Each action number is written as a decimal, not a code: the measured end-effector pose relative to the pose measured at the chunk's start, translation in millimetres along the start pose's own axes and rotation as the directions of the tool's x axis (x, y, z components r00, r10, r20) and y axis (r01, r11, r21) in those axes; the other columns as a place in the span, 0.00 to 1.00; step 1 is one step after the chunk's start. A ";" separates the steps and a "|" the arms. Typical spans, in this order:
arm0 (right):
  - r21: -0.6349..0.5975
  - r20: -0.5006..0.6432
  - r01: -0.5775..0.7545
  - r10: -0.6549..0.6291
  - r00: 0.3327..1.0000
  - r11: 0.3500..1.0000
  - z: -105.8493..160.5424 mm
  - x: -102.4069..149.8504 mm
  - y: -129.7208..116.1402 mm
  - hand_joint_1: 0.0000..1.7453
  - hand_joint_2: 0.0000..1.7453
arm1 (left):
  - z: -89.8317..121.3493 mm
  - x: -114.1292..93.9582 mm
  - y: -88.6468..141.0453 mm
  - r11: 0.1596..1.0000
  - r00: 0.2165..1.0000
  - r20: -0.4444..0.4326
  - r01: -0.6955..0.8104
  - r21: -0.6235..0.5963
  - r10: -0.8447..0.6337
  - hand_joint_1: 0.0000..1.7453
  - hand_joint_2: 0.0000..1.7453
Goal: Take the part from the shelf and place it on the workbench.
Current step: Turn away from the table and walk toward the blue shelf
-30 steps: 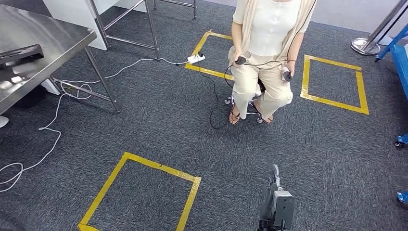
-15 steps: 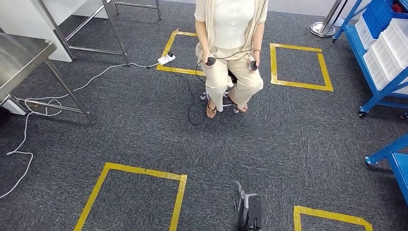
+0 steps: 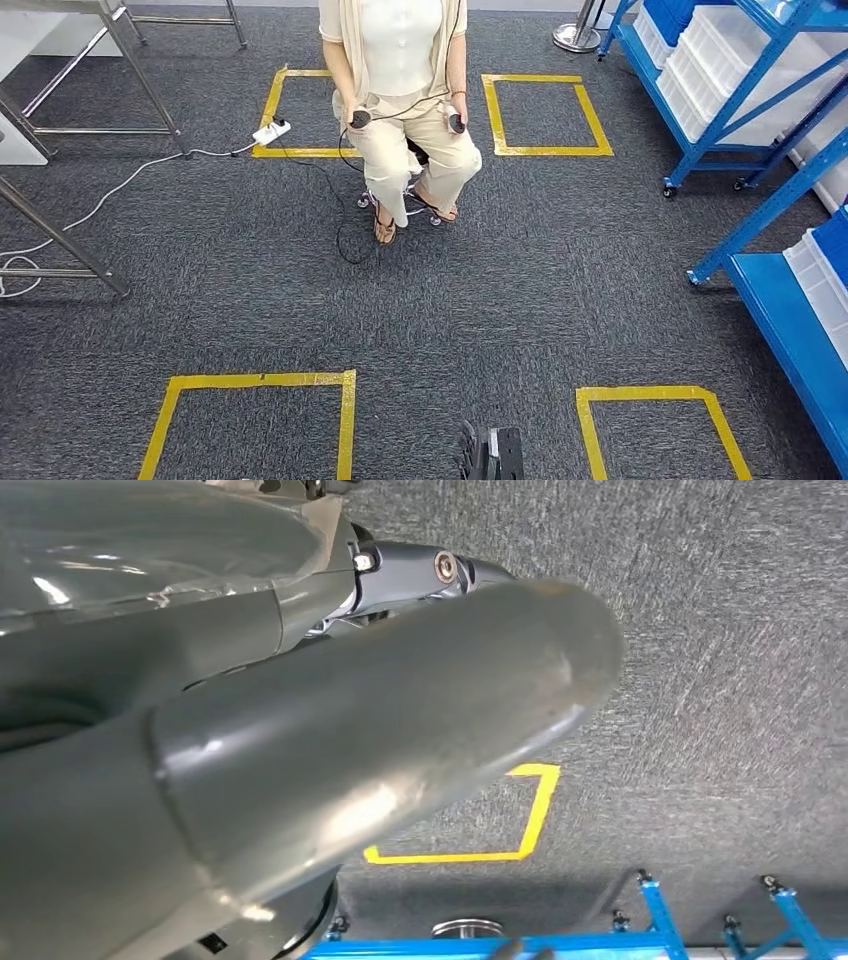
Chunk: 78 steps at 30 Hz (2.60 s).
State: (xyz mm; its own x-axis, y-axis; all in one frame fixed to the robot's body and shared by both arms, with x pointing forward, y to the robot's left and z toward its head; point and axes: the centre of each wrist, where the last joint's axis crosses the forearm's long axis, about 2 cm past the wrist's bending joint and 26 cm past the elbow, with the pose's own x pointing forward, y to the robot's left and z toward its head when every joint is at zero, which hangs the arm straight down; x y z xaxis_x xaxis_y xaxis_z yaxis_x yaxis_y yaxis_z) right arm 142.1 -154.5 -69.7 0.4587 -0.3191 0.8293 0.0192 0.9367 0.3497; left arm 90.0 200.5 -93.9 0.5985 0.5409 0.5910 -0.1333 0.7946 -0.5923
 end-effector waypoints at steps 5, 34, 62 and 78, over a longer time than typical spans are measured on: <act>-0.019 0.030 -0.006 0.007 1.000 1.000 0.9 -0.9 -3.7 0.00 0.00 | -3.5 3.2 -2.1 1.000 1.000 -0.016 0.013 -0.015 -0.013 0.00 0.00; -0.312 0.569 -0.105 0.274 0.776 0.944 23.9 110.3 -54.9 0.00 0.00 | -7.3 50.8 37.8 0.990 0.909 0.418 -0.059 0.129 0.000 0.00 0.00; -0.322 0.681 0.048 0.196 0.706 0.945 39.1 136.6 -74.8 0.00 0.00 | 9.4 57.7 55.1 0.976 0.870 0.486 -0.021 0.217 -0.089 0.00 0.00; -0.366 0.658 0.039 0.229 0.717 0.930 42.4 135.1 -77.3 0.00 0.00 | 10.6 57.5 56.5 0.973 0.869 0.486 -0.021 0.228 -0.095 0.00 0.00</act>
State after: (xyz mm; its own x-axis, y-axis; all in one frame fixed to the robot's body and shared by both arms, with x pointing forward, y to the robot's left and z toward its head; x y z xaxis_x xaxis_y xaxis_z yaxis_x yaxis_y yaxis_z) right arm 164.8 -276.1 33.7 -0.2513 -0.1097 0.9617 0.3610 0.9113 0.1983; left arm 108.5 279.4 -87.5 0.1487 0.5282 0.8360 -0.3224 0.8251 -0.4640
